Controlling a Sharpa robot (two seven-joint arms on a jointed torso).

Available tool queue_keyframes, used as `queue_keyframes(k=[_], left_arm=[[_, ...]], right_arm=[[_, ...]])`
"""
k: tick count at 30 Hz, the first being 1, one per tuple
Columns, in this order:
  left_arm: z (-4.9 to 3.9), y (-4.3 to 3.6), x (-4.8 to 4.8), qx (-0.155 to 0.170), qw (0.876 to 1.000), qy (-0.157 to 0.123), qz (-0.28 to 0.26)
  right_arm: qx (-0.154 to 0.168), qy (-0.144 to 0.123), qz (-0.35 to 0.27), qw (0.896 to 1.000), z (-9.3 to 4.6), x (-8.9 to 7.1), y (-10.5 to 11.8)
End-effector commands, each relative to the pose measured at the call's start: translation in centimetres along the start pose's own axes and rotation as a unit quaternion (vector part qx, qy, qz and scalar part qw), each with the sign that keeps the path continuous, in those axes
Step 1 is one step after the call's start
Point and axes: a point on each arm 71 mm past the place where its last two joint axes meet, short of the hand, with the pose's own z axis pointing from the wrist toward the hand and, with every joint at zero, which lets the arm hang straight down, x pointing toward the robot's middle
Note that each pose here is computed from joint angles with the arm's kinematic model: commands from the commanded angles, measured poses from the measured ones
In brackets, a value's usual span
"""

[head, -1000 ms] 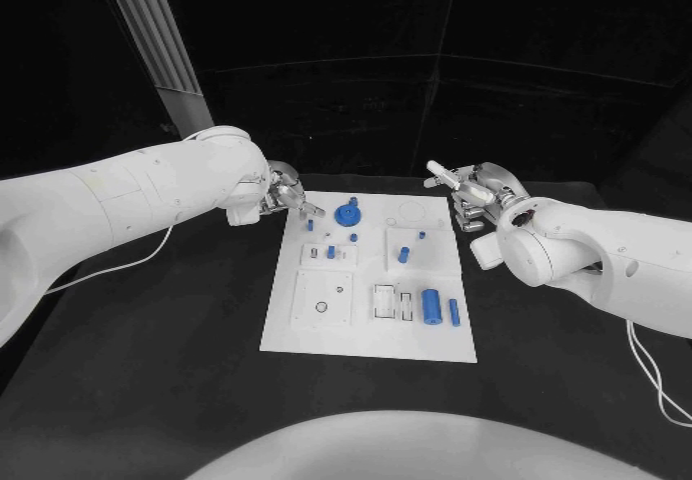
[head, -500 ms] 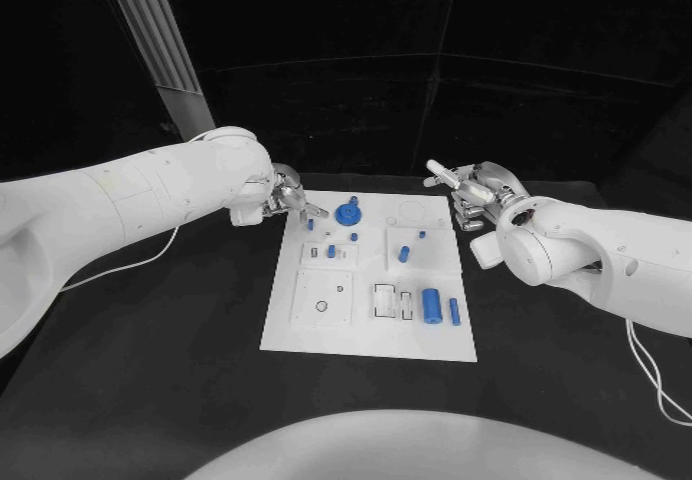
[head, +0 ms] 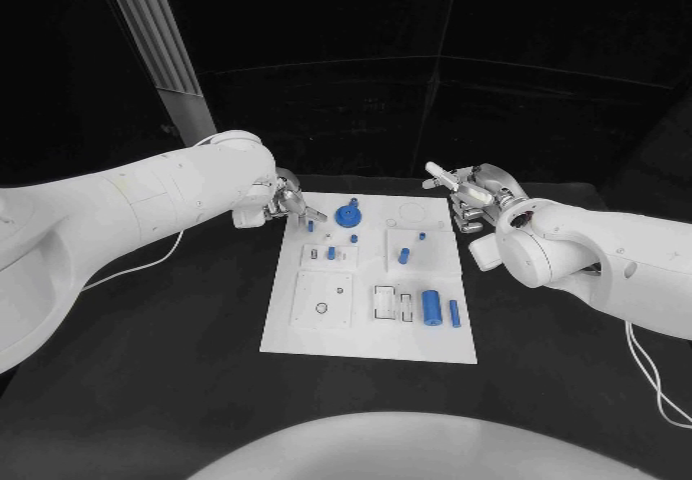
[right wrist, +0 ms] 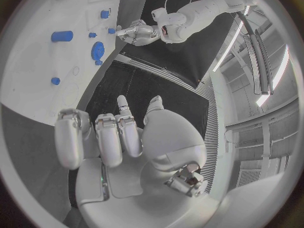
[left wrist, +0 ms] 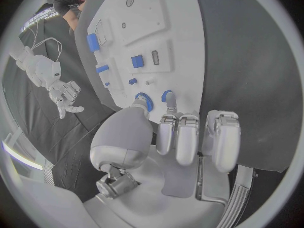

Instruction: Assemble the parts on the task board

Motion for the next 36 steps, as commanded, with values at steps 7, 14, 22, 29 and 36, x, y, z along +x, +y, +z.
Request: queue_keyframes(k=[7,14,22,29,36], left_arm=[[0.47,-0.2,0.42,-0.013,1.0,0.004,0.003],[0.64,-0.42,0.45,-0.015,1.0,-0.003,0.0],[0.68,-0.37,0.39,-0.018,1.0,-0.007,-0.002],[0.7,-0.41,0.31,-0.017,1.0,-0.012,-0.004],[0.76,-0.59,0.38,-0.014,1.0,-0.011,-0.003]], right_arm=[[-0.005,0.005,0.0,1.0,0.01,0.17,0.21],[-0.005,0.005,0.0,1.0,0.03,0.23,0.23],[-0.004,0.005,0.0,1.0,0.02,0.2,0.22],[-0.004,0.005,0.0,1.0,0.02,0.22,0.22],[-0.002,0.006,0.0,1.0,0.02,0.23,0.2]])
